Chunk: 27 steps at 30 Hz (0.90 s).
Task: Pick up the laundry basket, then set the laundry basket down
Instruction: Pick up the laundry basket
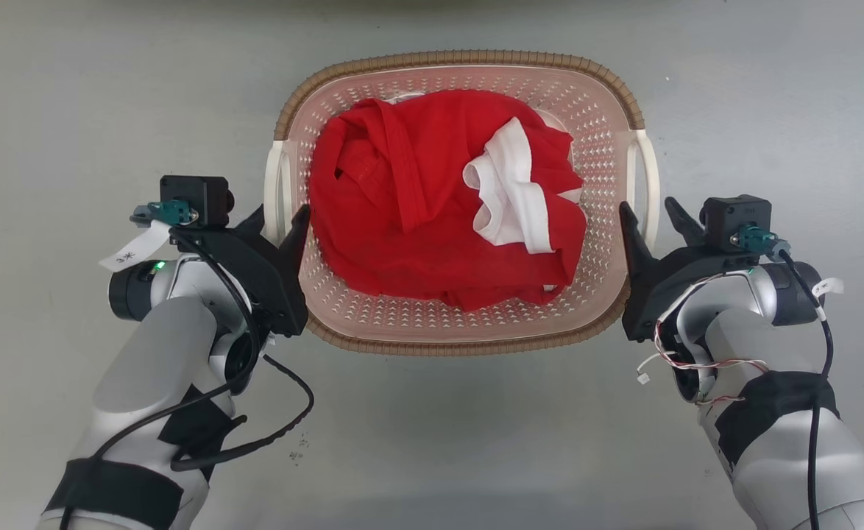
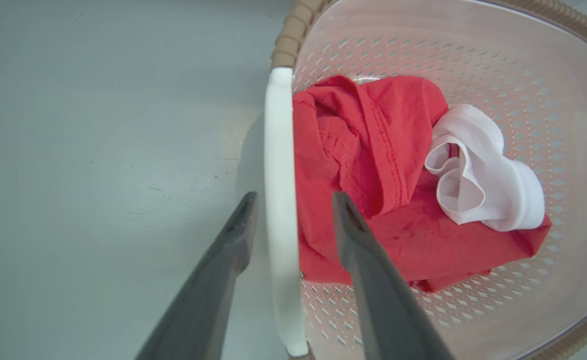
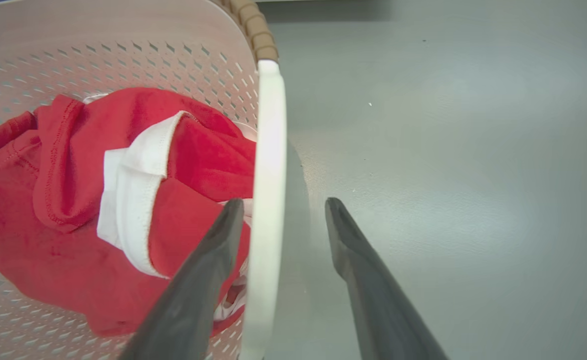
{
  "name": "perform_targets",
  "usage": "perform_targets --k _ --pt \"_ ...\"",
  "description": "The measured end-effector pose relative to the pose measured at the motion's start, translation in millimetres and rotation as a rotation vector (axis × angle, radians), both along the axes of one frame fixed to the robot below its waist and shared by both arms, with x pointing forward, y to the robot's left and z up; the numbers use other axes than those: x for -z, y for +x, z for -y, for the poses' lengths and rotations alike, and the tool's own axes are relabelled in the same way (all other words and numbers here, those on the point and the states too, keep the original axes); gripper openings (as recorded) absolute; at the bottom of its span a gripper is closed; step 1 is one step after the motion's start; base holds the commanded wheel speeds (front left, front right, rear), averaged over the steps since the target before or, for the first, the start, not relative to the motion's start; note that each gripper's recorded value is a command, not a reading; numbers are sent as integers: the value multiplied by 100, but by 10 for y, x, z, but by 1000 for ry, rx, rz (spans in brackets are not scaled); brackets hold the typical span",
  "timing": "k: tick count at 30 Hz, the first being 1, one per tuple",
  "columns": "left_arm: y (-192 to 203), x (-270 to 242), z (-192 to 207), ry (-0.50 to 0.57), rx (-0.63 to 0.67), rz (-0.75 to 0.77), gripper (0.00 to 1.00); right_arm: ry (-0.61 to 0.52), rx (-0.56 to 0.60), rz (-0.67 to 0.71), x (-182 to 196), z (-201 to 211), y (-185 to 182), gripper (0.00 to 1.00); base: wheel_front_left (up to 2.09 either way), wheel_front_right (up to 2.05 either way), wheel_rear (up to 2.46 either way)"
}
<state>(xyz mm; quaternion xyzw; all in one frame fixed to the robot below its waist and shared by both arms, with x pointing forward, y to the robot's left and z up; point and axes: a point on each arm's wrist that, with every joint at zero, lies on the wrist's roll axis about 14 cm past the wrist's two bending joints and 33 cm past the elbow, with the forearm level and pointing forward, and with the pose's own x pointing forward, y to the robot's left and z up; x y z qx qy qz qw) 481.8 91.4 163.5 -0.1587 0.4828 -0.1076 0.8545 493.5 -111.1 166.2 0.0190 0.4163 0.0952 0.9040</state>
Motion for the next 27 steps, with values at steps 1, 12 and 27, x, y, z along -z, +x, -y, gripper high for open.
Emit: perform_targets --k 1,12,27 --pt "-3 5 -2 0 -1 -3 0 2 2 -5 6 -3 2 0 0 0 0" --pt "-62 -21 -16 -15 -29 -41 0 30 3 -50 17 -40 -63 0 0 0 0" --pt "-173 -349 5 -6 -29 -33 0 37 12 -41 -312 -19 -120 0 0 0 0"
